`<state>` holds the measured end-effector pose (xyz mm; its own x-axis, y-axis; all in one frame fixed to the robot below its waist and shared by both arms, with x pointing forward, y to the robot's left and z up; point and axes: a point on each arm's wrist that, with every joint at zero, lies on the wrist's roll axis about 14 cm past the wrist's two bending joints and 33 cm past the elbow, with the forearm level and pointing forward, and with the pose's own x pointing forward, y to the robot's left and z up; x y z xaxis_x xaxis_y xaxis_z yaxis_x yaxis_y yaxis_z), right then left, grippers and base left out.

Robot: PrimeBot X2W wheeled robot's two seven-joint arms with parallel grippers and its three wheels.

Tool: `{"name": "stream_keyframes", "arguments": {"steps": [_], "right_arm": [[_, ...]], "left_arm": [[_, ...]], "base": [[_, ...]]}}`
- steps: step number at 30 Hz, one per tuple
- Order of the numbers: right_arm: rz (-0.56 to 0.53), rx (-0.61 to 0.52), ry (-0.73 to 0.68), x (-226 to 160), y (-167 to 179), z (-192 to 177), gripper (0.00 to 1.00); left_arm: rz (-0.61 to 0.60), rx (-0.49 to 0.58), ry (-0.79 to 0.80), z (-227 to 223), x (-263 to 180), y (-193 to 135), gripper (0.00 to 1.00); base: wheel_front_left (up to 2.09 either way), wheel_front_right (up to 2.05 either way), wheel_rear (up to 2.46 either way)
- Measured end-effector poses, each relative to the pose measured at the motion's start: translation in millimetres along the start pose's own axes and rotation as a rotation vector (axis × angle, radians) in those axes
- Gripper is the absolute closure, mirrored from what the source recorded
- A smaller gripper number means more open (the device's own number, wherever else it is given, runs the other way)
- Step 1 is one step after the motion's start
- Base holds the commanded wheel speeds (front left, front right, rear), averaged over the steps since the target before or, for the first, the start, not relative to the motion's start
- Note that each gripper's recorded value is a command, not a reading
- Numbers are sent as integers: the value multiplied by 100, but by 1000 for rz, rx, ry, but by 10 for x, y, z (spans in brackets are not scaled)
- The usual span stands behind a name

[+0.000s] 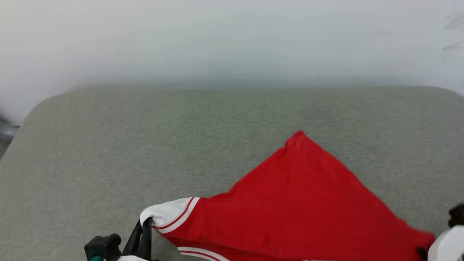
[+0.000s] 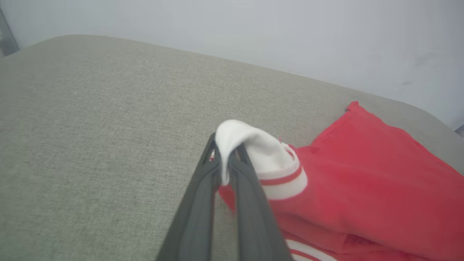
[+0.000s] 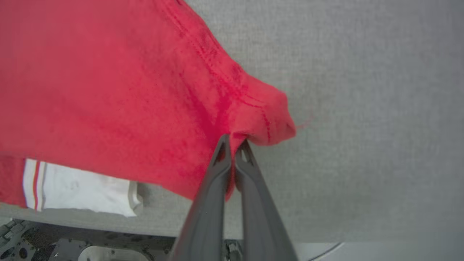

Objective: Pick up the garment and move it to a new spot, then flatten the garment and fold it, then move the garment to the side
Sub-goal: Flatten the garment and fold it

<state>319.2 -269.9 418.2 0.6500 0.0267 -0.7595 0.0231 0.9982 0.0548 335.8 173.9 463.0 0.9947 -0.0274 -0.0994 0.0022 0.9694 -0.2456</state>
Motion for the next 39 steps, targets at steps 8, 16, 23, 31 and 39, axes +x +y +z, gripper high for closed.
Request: {"name": "stream_keyframes", "arguments": {"steps": [8,16,23,31,39], "right_arm": [[-6,253,37,-270,150,-882,100],[-35,359,-194,-287,154,-731,0],[-99,336,-635,-357,-31,138,0],[-37,185,-689,63,103,900,0],[110,-42,-419,712,530,1371,0]], "left_arm": [[-72,14,22,-16,75,-206,100],[-84,13,39,-61,83,-250,100],[-100,18,27,-24,147,-304,100],[-148,9,-18,116,409,-461,100],[-156,13,-21,82,630,-472,100]], "base": [[0,0,0],[0,0,0],[0,0,0],[0,0,0],[0,0,0]]}}
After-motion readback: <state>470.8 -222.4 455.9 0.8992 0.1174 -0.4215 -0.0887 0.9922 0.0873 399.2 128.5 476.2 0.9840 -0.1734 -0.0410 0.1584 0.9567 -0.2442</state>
